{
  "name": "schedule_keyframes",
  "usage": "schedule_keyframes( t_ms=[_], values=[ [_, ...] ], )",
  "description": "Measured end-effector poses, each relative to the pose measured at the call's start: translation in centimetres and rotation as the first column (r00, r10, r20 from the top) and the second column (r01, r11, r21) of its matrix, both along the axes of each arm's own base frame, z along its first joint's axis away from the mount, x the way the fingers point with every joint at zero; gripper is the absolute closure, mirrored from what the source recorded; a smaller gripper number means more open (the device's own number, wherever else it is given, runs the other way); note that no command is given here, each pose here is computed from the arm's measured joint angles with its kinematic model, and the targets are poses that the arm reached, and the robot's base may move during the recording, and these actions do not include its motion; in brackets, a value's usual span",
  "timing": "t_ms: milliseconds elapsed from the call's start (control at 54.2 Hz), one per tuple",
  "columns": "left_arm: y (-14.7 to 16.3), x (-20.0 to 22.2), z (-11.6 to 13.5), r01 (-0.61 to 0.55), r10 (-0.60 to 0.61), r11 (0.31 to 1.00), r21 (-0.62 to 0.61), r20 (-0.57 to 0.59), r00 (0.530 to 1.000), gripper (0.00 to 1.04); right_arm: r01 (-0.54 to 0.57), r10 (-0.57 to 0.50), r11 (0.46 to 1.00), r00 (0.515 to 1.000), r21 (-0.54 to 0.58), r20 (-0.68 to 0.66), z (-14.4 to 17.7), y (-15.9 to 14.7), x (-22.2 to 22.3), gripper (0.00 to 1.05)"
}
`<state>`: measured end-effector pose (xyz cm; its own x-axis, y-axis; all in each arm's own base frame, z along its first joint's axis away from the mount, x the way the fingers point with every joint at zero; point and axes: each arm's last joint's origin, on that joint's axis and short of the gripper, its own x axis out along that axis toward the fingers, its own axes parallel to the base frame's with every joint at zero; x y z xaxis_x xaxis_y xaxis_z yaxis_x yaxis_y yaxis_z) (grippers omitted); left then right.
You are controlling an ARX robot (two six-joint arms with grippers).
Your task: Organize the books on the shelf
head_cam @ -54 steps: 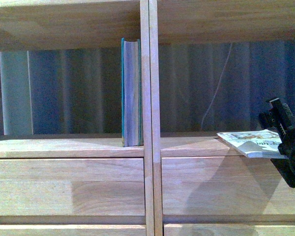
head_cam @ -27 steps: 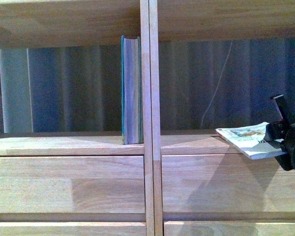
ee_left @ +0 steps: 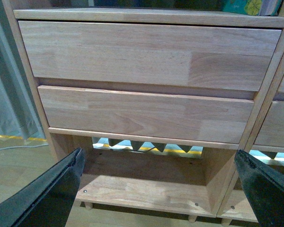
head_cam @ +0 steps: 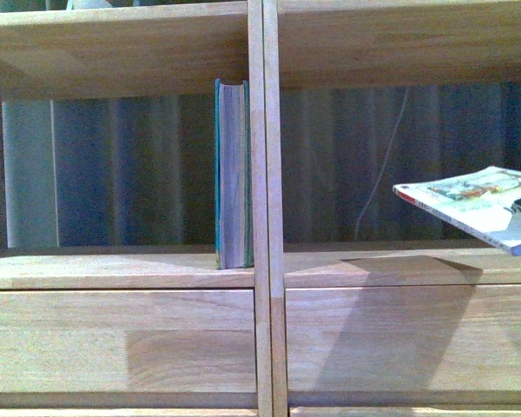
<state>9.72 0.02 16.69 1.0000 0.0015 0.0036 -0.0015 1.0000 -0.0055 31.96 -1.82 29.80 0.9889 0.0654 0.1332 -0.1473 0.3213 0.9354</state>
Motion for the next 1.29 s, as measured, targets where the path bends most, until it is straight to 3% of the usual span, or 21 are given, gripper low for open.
schedule_keyframes(
  t_ms=[185,314,388,572,775,978,1126,1292],
  values=[
    [0.0,0.0,0.0,0.011,-0.011,1.0,-0.002,0.002,1.0,0.07,-0.103,0.106,0.994,0.992,-0.047,0.068,2.2,0.7,-2.9,0.88],
    [0.4,0.5,1.3,0.204,-0.203,0.979,0.002,0.073,0.976,0.07,-0.147,0.155,0.985,0.983,-0.085,0.1,3.5,1.7,-4.1,0.88],
    [0.8,1.0,3.1,0.273,-0.273,0.962,0.015,0.101,0.957,0.07,-0.172,0.185,0.978,0.976,-0.118,0.116,4.3,2.5,-4.5,0.88],
    [1.9,2.5,8.4,0.322,-0.322,0.946,0.029,0.172,0.931,0.07,-0.217,0.247,0.956,0.958,-0.197,0.145,5.2,4.4,-4.9,0.88],
    [3.1,5.0,13.8,0.477,-0.452,0.877,-0.057,0.238,0.86,0.07,-0.265,0.311,0.931,0.936,-0.249,0.165,5.7,6.1,-5.1,0.88],
    [3.3,9.2,17.8,0.614,-0.539,0.735,-0.288,0.301,0.787,0.07,-0.312,0.385,0.905,0.891,-0.29,0.24,7.2,7.7,-5.6,0.88],
    [1.7,13.8,20.3,0.685,-0.592,0.511,-0.519,0.364,0.718,0.07,-0.351,0.452,0.876,0.834,-0.33,0.315,8.8,8.9,-5.9,0.88],
    [-1.8,15.3,21.9,0.745,-0.639,0.304,-0.593,0.453,0.622,0.07,-0.37,0.474,0.866,0.824,-0.336,0.312,8.6,9.6,-5.0,0.88]
  ],
)
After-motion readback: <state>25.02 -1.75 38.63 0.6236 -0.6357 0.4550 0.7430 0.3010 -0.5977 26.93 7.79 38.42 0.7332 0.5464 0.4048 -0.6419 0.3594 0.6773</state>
